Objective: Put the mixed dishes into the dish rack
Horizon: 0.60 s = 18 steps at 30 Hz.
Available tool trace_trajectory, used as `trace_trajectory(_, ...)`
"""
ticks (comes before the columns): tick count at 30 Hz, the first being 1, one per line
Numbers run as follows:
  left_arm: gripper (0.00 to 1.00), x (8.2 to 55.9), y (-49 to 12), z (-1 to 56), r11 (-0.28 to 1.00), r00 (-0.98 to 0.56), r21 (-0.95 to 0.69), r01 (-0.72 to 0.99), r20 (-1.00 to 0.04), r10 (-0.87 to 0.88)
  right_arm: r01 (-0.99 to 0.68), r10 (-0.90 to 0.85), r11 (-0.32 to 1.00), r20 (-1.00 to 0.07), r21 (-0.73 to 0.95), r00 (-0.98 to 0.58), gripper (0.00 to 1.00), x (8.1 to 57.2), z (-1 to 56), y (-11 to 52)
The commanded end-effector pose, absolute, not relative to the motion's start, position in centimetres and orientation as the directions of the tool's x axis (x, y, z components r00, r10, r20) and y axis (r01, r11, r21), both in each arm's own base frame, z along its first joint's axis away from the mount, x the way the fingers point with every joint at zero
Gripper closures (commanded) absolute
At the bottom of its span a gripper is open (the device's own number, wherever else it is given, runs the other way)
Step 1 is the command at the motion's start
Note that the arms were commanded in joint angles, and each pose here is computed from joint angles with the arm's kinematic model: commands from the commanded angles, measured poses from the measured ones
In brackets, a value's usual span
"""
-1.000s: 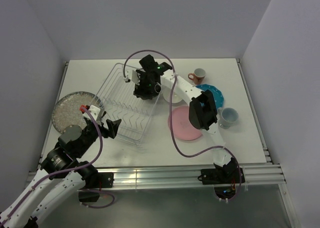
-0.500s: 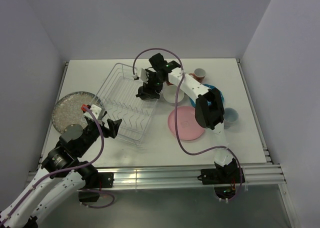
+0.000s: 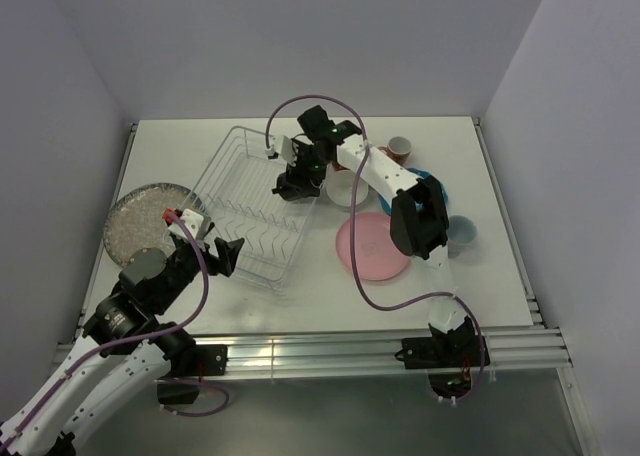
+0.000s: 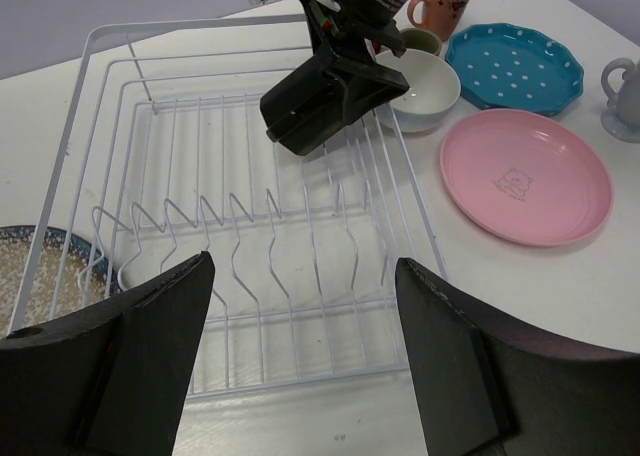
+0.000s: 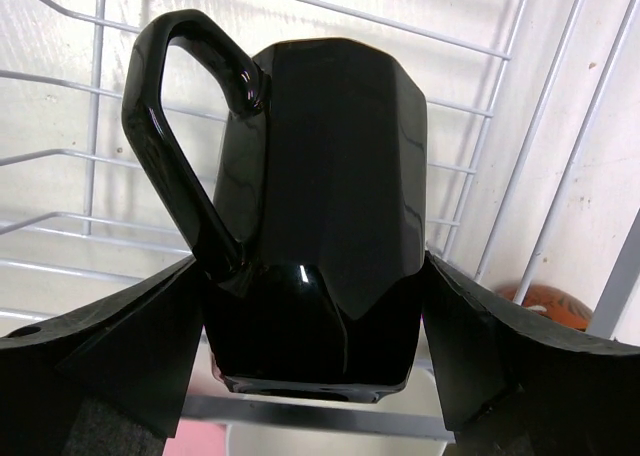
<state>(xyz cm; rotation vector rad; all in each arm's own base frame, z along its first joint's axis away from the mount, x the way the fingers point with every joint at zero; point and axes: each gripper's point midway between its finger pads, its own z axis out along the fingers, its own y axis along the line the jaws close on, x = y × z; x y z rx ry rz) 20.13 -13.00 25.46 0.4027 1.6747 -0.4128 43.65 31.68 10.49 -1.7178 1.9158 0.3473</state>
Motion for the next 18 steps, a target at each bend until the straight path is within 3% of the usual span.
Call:
trace_trajectory(1, 0.2, 20.2, -13.3, 26.4, 0.864, -0.101, -0.035, 0.502, -0.995, 0.018, -0.954, -0.812, 0.165, -0.583, -0.252, 0.014, 0.37, 44.2, 16.5, 31.7)
trace_trajectory(18, 0.2, 20.0, -13.4, 26.4, 0.857, -0.086, -0.031, 0.515, -0.996, 0.015, -0.898, -0.907, -0.059, -0.353, -0.436, 0.23, 0.38, 43.9, 16.9, 33.8)
